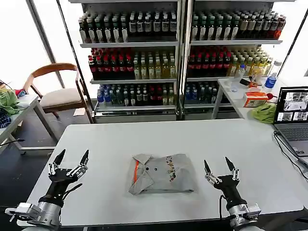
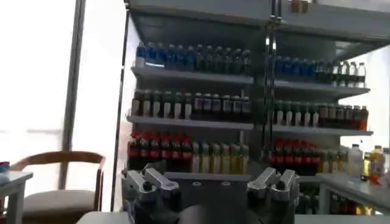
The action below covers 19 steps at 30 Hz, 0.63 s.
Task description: Fold and organize the clothes.
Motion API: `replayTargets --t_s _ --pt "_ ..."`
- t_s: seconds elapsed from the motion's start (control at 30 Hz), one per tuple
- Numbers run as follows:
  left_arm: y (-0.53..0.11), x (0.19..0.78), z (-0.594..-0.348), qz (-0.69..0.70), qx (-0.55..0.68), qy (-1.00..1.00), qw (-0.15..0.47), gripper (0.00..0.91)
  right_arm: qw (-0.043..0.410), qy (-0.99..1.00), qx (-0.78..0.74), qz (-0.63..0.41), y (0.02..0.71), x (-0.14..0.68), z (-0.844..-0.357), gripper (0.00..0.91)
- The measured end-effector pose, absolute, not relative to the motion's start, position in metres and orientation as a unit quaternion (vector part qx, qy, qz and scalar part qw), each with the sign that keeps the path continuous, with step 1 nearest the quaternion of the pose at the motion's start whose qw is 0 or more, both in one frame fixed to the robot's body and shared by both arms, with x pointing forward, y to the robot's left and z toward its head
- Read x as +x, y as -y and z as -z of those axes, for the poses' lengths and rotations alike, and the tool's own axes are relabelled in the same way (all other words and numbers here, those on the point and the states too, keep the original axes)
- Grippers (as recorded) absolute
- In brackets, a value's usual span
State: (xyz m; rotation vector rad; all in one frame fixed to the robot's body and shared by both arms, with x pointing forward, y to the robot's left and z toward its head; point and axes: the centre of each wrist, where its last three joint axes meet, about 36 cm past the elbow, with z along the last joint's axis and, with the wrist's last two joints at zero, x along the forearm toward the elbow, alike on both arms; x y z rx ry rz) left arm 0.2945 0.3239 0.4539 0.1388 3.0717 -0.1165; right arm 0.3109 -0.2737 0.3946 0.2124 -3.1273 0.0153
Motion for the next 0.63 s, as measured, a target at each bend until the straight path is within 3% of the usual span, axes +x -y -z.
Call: replayTargets --t_s 0.63 --pt "-0.326 0.280 -0.465 0.038 0.046 -0.997 0.042 0.907 0.007 0.995 0.099 0.011 0.272 0.295 -0.397 0.907"
